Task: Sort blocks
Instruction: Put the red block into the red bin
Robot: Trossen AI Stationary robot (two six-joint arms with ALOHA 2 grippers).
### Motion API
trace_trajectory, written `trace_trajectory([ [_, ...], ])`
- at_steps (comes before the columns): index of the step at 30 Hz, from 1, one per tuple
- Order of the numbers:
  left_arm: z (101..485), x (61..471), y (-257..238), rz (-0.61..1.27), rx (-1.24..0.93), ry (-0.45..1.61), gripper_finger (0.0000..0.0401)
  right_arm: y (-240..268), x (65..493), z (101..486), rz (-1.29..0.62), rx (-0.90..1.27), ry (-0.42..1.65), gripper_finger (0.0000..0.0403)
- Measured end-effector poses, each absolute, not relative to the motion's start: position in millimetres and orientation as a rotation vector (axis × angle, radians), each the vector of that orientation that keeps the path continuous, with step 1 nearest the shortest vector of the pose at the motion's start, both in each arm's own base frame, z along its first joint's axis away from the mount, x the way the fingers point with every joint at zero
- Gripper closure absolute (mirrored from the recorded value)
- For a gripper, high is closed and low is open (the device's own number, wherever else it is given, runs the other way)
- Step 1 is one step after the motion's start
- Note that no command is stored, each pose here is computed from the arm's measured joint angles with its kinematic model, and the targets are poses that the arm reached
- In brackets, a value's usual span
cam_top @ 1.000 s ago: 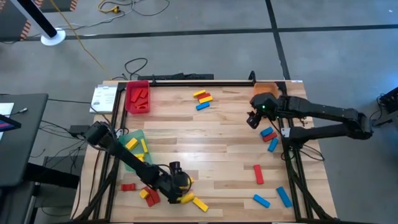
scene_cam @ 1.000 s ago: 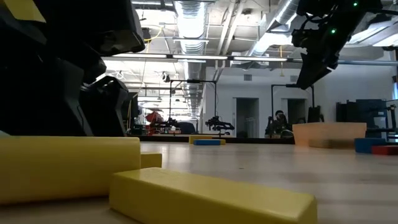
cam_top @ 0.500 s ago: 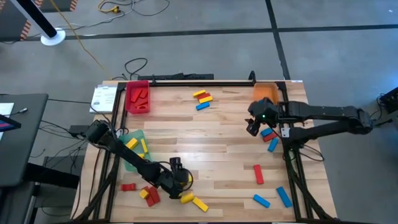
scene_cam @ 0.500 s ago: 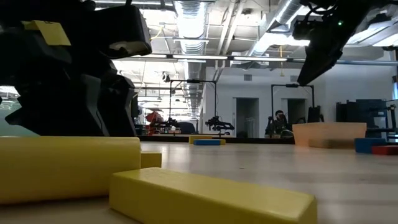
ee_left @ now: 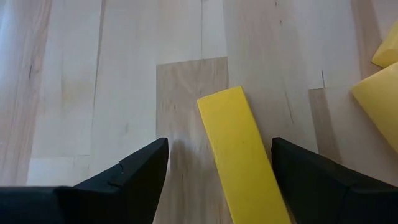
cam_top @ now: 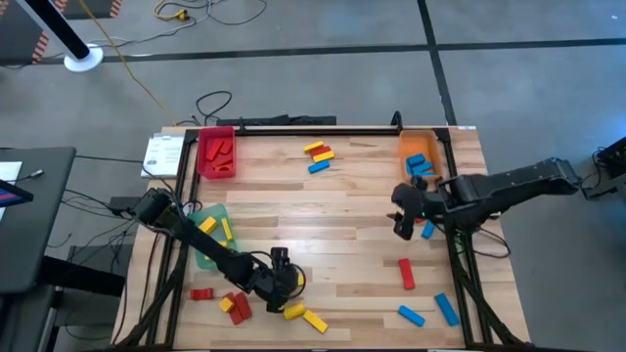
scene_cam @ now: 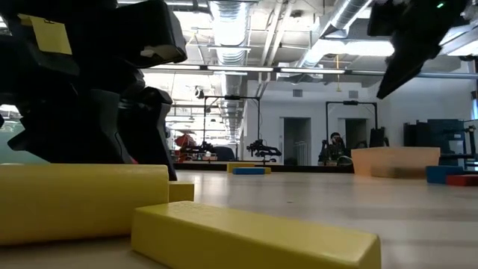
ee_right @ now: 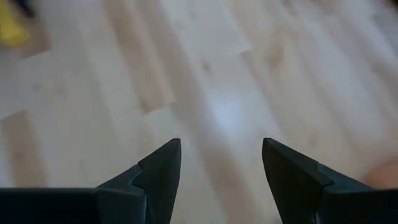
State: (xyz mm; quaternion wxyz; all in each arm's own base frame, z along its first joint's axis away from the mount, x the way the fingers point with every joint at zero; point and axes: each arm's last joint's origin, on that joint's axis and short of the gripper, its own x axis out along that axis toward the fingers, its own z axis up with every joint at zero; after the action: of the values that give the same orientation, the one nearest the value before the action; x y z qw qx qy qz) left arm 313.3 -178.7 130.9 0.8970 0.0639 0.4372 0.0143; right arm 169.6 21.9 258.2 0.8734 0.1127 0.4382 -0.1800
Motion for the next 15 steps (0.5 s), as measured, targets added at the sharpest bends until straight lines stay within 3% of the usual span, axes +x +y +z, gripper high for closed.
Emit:
trace_trajectory([
  [9,131.3,317.3,-173.2,0.005,0.123,0.915,0.0122,65.7,161.3,251.2,-0.320,0.401,0.959,0.0164],
  [15,131.9,318.3,-173.7,-0.017,0.152,0.904,0.0122,90.2,158.9,229.7,-0.439,0.471,1.095,0.0164],
])
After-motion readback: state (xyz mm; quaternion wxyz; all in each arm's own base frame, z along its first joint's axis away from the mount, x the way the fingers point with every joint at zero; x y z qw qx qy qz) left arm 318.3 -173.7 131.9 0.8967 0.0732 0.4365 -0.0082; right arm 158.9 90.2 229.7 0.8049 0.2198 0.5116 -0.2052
